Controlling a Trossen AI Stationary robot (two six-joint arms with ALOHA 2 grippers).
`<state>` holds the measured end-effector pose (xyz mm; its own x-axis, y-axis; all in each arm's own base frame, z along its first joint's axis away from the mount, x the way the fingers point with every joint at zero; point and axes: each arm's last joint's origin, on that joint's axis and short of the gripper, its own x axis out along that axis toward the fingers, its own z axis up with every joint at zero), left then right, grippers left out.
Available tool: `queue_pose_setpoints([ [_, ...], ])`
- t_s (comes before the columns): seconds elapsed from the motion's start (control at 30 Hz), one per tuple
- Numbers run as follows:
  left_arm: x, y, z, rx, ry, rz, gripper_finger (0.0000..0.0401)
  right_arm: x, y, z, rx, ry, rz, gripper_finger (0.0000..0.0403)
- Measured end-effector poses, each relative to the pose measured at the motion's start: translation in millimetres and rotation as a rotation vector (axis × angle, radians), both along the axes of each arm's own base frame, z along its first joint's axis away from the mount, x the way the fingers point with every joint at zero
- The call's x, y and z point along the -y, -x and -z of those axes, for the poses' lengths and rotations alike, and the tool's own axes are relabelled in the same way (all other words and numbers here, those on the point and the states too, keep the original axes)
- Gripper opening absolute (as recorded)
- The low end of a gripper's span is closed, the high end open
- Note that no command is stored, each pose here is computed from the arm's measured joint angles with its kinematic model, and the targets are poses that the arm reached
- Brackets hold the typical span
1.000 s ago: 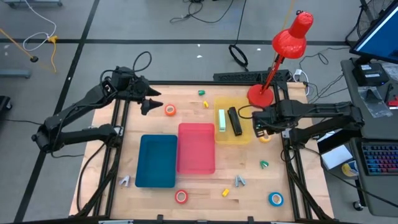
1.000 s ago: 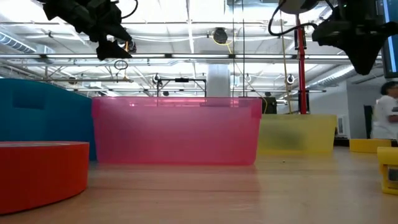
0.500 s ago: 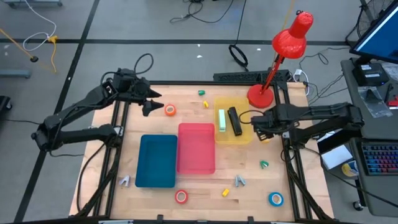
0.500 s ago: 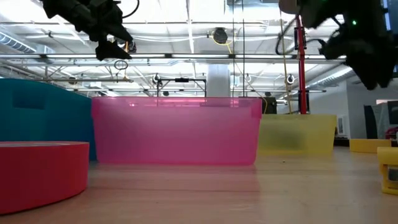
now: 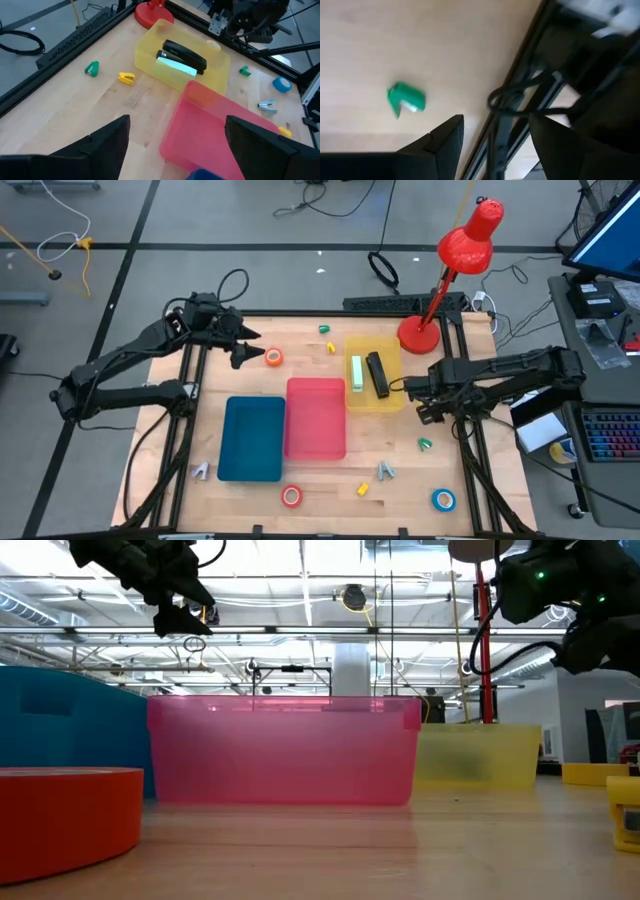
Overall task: Pick and place Stapler, Stapler remover, tape
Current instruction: Put the bottom green stapler into the yellow bin
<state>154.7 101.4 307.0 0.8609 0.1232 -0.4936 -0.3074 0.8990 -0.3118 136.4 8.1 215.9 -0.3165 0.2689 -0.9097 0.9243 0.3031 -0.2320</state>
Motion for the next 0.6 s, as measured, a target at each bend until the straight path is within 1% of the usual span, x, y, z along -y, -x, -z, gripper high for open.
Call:
queue_pose_setpoints([
  [0.13,1.4,-1.0,0.1,-0.005,-0.005,-0.001,0.0324,-10.3,-4.9,3.2,0.040,-0.048,0.031,0.0217],
  [0.23,1.2,-1.2,0.3,-0.013,-0.014,-0.020,0.0324,-19.2,-10.5,4.9,0.092,-0.030,0.042,0.0219],
  [0.47,0.1,-0.8,0.5,-0.026,-0.033,-0.055,0.0324,-39.6,-22.6,7.4,0.254,0.030,0.000,0.0216],
  [0.6,-0.4,-0.6,0.6,-0.031,-0.041,-0.067,0.0324,-46.4,-23.1,7.6,0.282,0.063,-0.012,0.0216],
])
